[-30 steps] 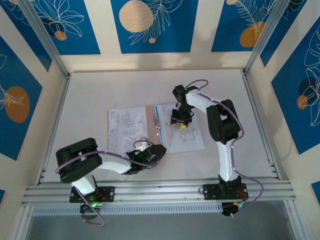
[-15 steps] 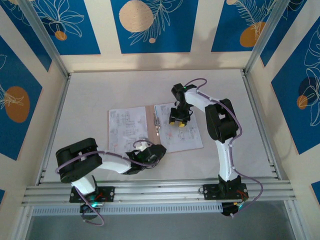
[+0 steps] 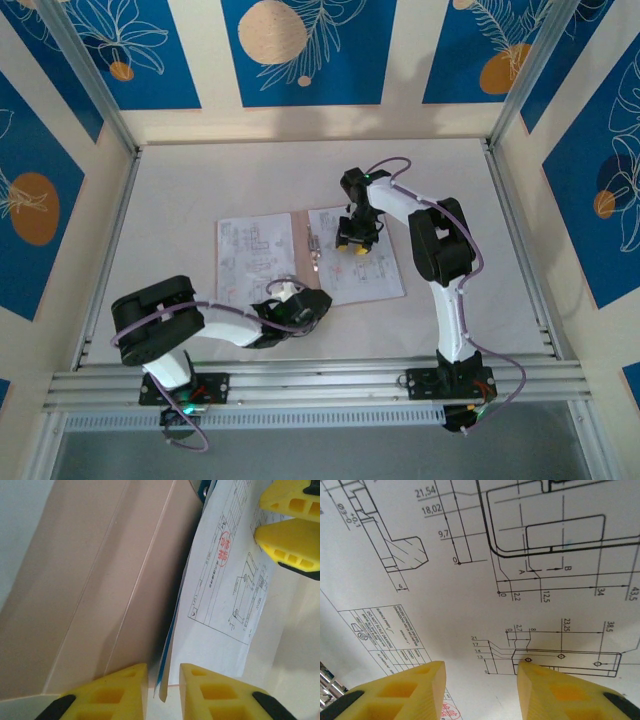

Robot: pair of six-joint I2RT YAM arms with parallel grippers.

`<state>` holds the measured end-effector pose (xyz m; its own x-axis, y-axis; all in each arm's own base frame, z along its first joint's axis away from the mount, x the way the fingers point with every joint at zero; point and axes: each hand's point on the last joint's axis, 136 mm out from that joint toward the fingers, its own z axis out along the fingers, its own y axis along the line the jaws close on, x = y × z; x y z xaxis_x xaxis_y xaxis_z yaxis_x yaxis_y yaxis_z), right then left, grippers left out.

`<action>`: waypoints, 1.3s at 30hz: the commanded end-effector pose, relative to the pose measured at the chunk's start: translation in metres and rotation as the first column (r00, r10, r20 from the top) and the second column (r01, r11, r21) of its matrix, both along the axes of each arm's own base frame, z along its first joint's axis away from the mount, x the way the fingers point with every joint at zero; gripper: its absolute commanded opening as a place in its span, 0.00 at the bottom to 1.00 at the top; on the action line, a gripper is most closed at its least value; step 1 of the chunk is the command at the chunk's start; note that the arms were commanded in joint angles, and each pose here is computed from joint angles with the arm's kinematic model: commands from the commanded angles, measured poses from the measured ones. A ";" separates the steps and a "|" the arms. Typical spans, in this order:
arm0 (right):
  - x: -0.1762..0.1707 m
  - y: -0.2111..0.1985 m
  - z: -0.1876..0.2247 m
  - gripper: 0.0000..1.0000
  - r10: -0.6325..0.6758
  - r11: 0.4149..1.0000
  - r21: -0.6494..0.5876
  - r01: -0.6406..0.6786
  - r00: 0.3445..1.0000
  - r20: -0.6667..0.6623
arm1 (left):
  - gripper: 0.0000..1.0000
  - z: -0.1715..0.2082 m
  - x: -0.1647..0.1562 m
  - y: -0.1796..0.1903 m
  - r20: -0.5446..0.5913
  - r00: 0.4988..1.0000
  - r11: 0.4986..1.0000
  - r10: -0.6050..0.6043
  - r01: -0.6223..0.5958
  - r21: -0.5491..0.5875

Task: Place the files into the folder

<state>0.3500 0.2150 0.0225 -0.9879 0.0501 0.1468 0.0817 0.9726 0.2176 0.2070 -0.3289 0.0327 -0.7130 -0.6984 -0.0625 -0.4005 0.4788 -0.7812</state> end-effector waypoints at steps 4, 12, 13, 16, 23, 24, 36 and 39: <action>-0.007 0.004 -0.003 0.44 0.015 1.000 0.019 -0.015 0.999 -0.035 | 0.13 0.004 0.003 0.001 0.004 1.000 1.000 -0.007 0.007 0.008; -0.001 0.009 0.010 0.46 0.018 0.999 0.039 -0.017 1.000 -0.007 | 0.25 0.009 0.001 0.005 -0.011 1.000 0.999 -0.010 0.010 0.034; 0.000 0.010 0.012 0.47 0.018 0.999 0.042 -0.018 1.000 -0.003 | 0.27 0.012 0.000 0.006 -0.012 1.000 0.999 -0.013 0.014 0.044; 0.004 0.011 0.022 0.48 0.015 0.998 0.056 -0.016 1.000 0.017 | 0.34 0.021 -0.001 0.014 -0.009 1.000 0.997 -0.017 0.018 0.078; 0.013 0.016 0.049 0.51 -0.001 0.995 0.095 -0.005 0.998 0.061 | 0.40 0.039 -0.008 0.036 -0.019 0.999 0.987 -0.039 0.042 0.152; 0.013 0.017 0.053 0.52 -0.004 0.995 0.101 -0.002 0.998 0.067 | 0.41 0.043 -0.008 0.041 -0.018 0.999 0.986 -0.041 0.043 0.163; 0.026 0.054 0.081 0.17 -0.038 0.985 0.171 0.014 0.990 0.139 | 0.17 0.040 0.000 0.140 -0.215 0.972 0.926 -0.093 0.164 0.341; 0.032 0.068 0.076 0.11 -0.038 0.985 0.171 0.015 0.991 0.130 | 0.10 0.030 0.000 0.155 -0.262 0.959 0.924 -0.110 0.196 0.327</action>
